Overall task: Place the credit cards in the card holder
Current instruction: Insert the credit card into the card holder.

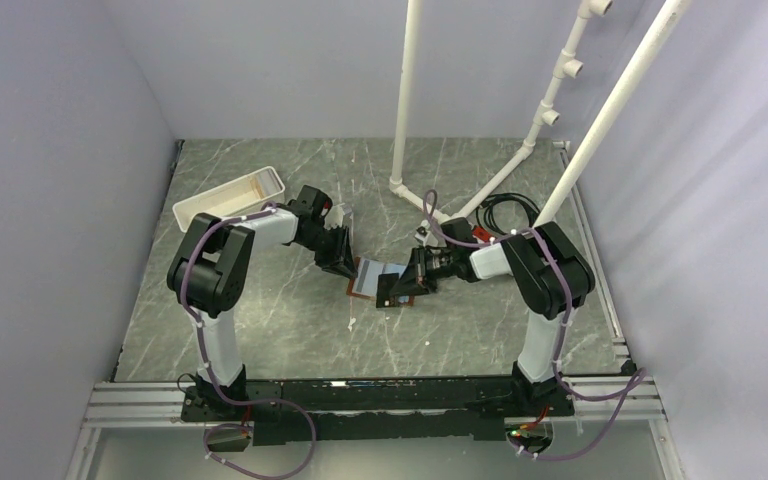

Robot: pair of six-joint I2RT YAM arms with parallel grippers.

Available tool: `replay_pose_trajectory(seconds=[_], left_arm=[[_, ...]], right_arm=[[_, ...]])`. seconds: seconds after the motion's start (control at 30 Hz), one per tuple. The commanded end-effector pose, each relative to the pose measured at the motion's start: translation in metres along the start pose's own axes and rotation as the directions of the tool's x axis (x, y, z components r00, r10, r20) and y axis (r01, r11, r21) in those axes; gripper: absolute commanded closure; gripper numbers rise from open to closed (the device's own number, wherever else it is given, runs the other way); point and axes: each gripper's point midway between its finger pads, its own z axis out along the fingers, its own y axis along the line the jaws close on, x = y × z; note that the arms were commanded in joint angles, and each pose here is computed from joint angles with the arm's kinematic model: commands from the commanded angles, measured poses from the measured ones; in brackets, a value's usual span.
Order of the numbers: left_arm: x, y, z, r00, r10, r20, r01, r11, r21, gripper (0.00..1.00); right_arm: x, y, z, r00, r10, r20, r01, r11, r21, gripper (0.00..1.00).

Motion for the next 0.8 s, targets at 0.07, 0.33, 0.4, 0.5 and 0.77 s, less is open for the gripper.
replay_pose_trajectory(seconds=[0.07,0.33,0.4,0.5,0.77], left_arm=[[0.016,0.020,0.015,0.998,0.027,-0.057,-0.032,0.995,-0.091,0.72],[0.020,0.021,0.015,0.997,0.028,-0.066,-0.034,0.995,-0.092,0.75],[0.021,0.021,0.015,0.997,0.026,-0.068,-0.032,0.995,-0.090,0.75],[0.021,0.020,0.015,0.997,0.027,-0.068,-0.033,0.996,-0.087,0.75],[0.023,0.017,0.016,0.997,0.018,-0.069,-0.022,0.998,-0.065,0.76]], right_arm=[[-0.023,0.008,0.005,0.998,-0.046,0.034,0.048,0.998,-0.039,1.00],[-0.035,0.000,0.006,0.996,-0.054,0.068,0.055,0.998,-0.013,1.00],[-0.038,-0.001,0.006,0.995,-0.060,0.080,0.060,0.998,-0.008,1.00],[-0.042,-0.005,0.005,0.992,-0.078,0.097,0.076,0.997,0.022,1.00],[-0.047,-0.007,0.008,0.991,-0.074,0.115,0.072,0.997,0.016,1.00]])
